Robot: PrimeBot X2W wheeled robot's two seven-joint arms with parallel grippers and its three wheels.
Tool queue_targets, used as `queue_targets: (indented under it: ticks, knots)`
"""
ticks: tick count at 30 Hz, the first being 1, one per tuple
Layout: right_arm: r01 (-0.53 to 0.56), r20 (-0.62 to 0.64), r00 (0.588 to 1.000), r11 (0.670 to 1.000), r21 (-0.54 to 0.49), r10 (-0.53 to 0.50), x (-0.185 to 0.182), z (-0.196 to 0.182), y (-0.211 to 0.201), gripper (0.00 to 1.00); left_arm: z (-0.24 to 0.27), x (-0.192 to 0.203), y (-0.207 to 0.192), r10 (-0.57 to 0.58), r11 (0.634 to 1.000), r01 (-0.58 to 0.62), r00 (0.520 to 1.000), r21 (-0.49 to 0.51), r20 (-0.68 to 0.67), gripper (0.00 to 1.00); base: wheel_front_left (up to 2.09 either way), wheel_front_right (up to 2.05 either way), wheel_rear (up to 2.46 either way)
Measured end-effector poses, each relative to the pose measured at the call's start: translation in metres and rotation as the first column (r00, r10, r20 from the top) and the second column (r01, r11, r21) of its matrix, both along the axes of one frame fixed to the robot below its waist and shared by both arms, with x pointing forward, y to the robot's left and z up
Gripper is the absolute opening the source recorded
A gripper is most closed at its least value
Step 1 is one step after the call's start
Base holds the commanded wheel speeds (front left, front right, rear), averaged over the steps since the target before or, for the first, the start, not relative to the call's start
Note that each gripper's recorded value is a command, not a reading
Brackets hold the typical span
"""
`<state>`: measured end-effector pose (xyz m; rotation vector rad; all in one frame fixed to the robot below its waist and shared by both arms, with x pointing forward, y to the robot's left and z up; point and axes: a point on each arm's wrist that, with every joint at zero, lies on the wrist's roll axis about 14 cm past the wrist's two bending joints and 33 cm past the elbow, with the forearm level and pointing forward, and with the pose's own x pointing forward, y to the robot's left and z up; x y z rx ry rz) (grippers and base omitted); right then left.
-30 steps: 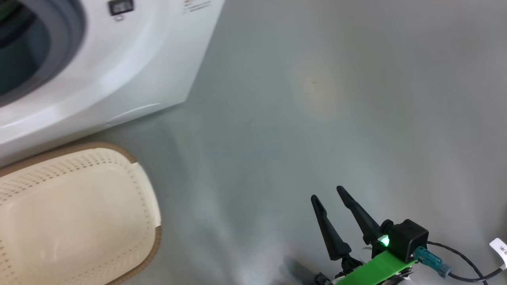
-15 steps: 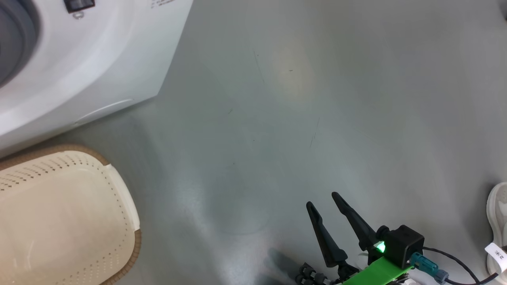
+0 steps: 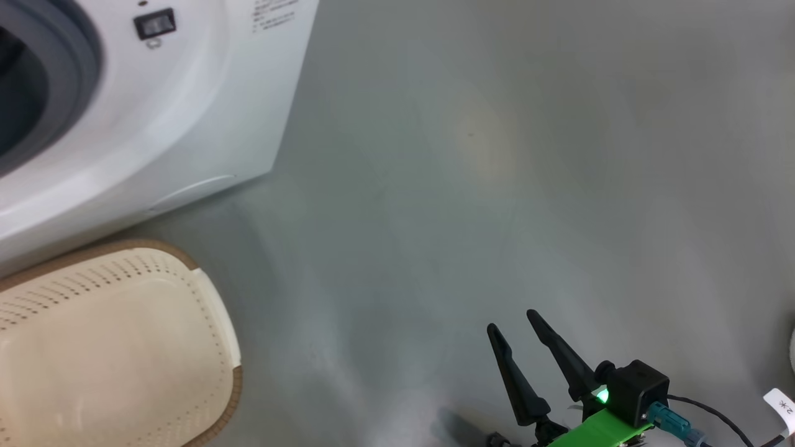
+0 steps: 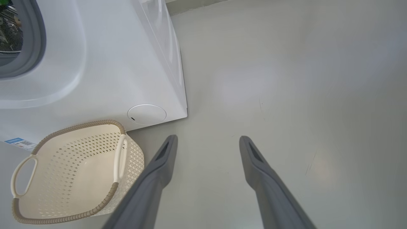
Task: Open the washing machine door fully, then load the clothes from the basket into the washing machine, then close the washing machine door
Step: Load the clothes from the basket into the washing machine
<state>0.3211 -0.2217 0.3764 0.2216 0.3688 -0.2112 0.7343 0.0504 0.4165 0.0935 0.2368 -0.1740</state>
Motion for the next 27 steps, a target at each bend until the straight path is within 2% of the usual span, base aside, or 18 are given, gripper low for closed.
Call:
queue_targets:
  ticks: [5, 12, 24, 27]
  knots:
    - [-0.015, 0.038, 0.999, 1.0, 0.01, 0.014, 0.004, 0.008, 0.004, 1.0, 0.019, -0.018, -0.017, -0.001, 0.997, 0.004, 0.999, -0.081, 0.038, 1.0, 0.0, 0.0, 0.0]
    - [-0.039, 0.093, 0.995, 0.999, 0.015, 0.038, 0.007, 0.022, 0.01, 1.0, 0.018, -0.054, -0.018, -0.012, 0.998, 0.014, 1.0, -0.063, 0.022, 1.0, 0.0, 0.0, 0.0]
    - [-0.086, 0.191, 0.978, 0.996, 0.007, 0.083, 0.009, 0.048, 0.02, 1.0, 0.038, -0.124, -0.018, -0.026, 0.991, 0.031, 0.999, -0.127, 0.039, 1.0, 0.0, 0.0, 0.0]
    - [-0.097, 0.232, 0.968, 0.995, -0.003, 0.095, 0.012, 0.059, 0.02, 1.0, 0.041, -0.154, -0.02, -0.031, 0.987, 0.039, 0.998, -0.155, 0.053, 1.0, 0.0, 0.0, 0.0]
